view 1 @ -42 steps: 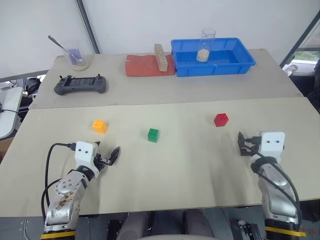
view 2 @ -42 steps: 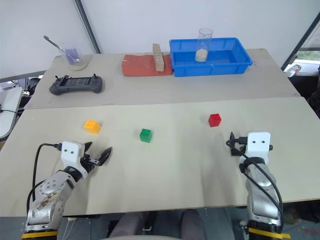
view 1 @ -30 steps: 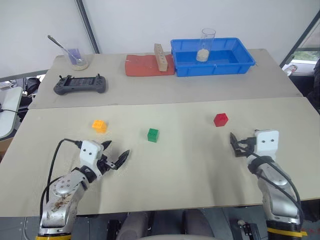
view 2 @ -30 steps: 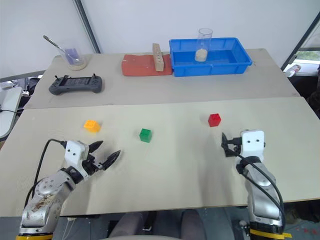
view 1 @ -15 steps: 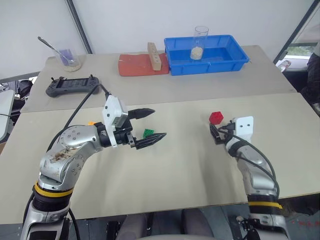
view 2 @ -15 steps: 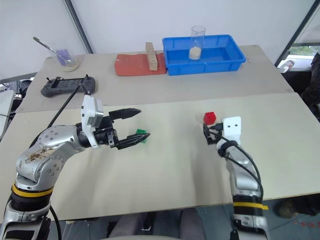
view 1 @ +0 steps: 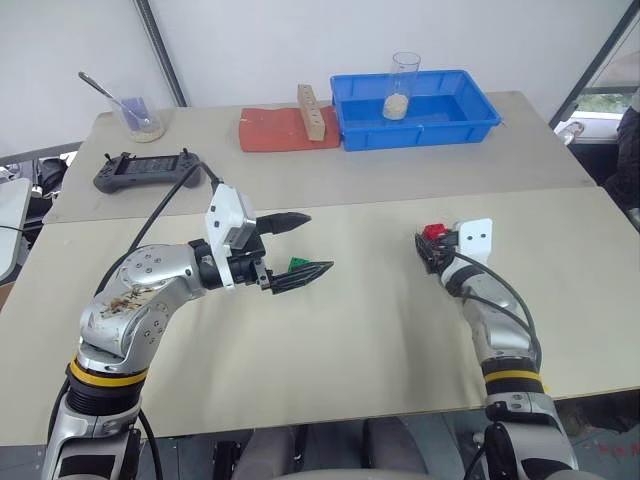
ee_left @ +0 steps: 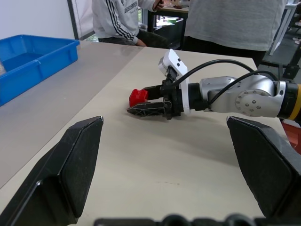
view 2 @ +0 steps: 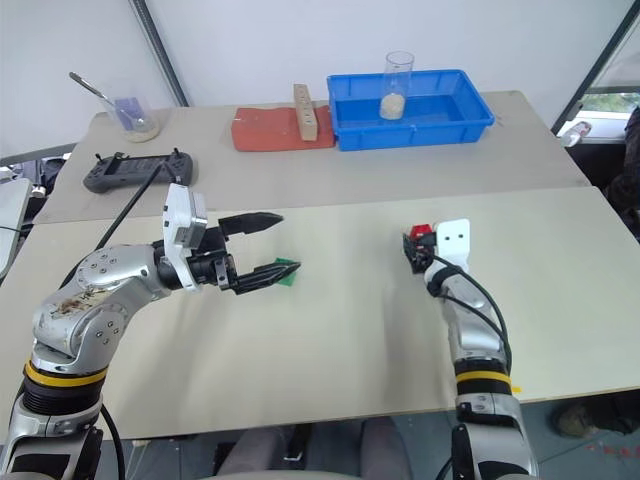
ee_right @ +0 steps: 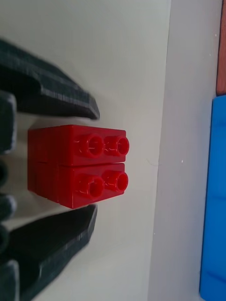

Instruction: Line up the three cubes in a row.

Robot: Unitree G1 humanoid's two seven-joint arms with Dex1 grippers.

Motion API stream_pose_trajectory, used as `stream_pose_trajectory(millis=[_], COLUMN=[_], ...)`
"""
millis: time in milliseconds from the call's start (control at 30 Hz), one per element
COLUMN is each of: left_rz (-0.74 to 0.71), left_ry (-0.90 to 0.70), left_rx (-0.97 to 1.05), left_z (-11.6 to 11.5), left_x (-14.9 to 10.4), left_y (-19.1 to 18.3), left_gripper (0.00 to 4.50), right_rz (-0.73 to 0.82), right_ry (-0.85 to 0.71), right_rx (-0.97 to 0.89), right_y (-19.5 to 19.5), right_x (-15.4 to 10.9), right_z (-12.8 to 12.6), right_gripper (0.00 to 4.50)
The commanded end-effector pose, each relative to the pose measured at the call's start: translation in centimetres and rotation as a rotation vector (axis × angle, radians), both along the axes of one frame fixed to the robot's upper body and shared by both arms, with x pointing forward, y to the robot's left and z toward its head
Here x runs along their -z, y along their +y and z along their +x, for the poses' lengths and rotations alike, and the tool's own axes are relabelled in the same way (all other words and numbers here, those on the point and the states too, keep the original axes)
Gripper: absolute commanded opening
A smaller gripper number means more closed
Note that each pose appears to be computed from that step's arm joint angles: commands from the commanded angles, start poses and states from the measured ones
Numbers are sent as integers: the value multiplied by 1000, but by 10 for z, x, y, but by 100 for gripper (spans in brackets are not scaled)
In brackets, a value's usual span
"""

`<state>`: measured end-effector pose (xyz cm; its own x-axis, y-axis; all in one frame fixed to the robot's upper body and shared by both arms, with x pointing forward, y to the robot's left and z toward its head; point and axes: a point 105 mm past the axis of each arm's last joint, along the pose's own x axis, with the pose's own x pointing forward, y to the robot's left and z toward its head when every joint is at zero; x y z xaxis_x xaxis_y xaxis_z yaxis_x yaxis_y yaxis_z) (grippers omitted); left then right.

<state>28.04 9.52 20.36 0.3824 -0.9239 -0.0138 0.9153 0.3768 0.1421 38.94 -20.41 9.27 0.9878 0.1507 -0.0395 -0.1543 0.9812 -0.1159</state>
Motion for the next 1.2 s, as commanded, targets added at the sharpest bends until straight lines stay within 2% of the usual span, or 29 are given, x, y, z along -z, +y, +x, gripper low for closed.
stream_pose_trajectory(millis=[33,67,233,333,433,500,600,867,1033,1200], left_rz=[-18,-18,-9,48,98,138,181,219,223,222], left_ry=[-30,-29,-29,-42,-24,-20,-41,-57,-62,-65], left_rx=[3,0,-2,23,102,166,256,352,362,354], left_z=[-5,-5,-6,-9,-20,-28,-41,-61,-66,-66], left_x=[-9,-10,-8,2,18,29,41,52,50,51], left_y=[1,1,3,9,13,14,13,14,12,11], left_gripper=[450,450,450,450,450,450,450,450,450,450], right_rz=[5,4,-3,-18,-70,-103,-183,-350,-402,-470], right_ry=[-60,-60,-47,-13,66,128,184,286,305,340], right_rx=[-13,-16,-71,-347,-701,-901,-1130,-1357,-1377,-1380], right_y=[4,4,3,20,42,51,55,30,15,1], right_x=[-13,-13,-16,-27,-31,-26,-10,22,16,22], right_z=[-1,-2,-16,-45,-85,-108,-129,-125,-111,-111], right_gripper=[161,147,147,147,147,147,147,147,147,147])
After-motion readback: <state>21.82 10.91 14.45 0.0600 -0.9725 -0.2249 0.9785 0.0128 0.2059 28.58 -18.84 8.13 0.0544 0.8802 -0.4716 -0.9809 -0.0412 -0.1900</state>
